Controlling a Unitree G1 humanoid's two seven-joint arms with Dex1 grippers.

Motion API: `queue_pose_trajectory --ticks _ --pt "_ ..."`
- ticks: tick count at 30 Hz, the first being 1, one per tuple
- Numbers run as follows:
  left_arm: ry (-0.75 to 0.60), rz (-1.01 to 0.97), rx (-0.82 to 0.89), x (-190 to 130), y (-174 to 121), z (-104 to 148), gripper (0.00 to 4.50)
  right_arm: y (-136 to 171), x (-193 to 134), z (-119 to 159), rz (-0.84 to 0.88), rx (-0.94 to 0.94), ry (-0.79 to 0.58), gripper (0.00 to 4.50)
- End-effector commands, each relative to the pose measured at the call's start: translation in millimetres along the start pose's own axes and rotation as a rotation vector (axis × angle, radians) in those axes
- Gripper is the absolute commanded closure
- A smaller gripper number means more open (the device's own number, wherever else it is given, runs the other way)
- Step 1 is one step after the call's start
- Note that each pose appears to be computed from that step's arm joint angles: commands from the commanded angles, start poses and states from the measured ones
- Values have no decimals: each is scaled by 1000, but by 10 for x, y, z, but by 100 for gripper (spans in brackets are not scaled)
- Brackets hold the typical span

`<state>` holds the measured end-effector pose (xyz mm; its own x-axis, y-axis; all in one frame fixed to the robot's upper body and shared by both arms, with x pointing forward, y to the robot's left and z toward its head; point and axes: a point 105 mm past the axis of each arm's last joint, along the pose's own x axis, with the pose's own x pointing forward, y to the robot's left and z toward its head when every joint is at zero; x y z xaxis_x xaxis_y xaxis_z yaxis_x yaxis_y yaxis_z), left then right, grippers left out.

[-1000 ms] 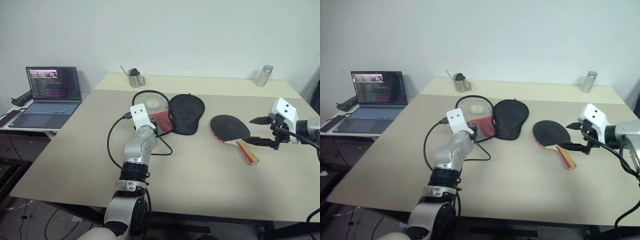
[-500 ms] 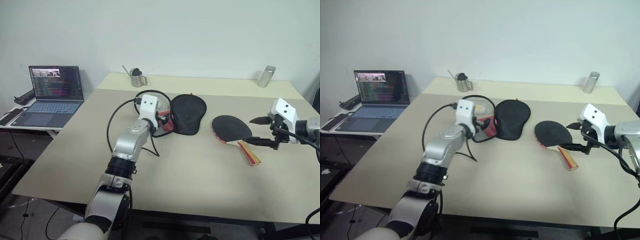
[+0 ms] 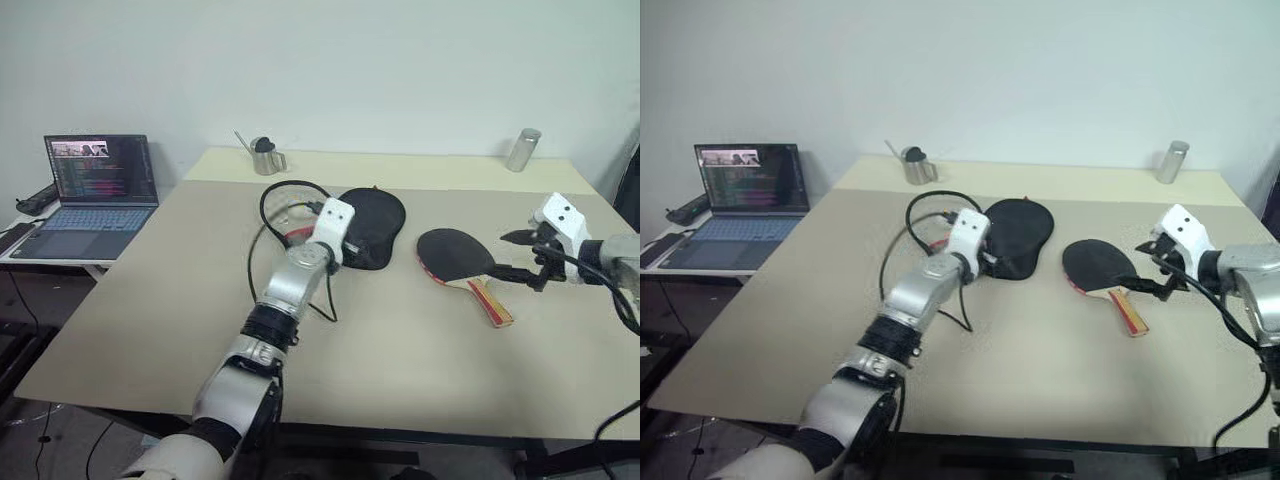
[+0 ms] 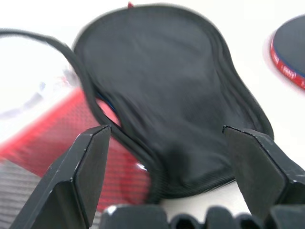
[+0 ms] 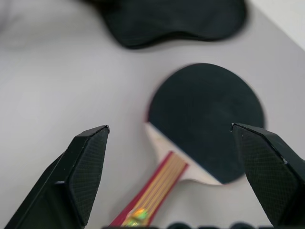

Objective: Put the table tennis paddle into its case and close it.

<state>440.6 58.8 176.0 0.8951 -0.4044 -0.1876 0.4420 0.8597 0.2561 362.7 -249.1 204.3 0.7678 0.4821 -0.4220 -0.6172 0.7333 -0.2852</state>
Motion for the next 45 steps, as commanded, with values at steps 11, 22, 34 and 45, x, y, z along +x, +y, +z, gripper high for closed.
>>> queue_pose_trajectory --ticks 11,22,34,45 --pt "28 -322 144 -935 560 -20 42 140 183 -422 -265 405 147 0" --pt "70 -241 114 -1073 670 -162 42 227 596 -649 -357 516 182 0" --pt "65 -186 100 -1086 713 -141 39 311 920 -531 -340 512 147 229" --pt "81 -120 99 -1123 875 -180 39 205 991 110 -394 527 -32 342"
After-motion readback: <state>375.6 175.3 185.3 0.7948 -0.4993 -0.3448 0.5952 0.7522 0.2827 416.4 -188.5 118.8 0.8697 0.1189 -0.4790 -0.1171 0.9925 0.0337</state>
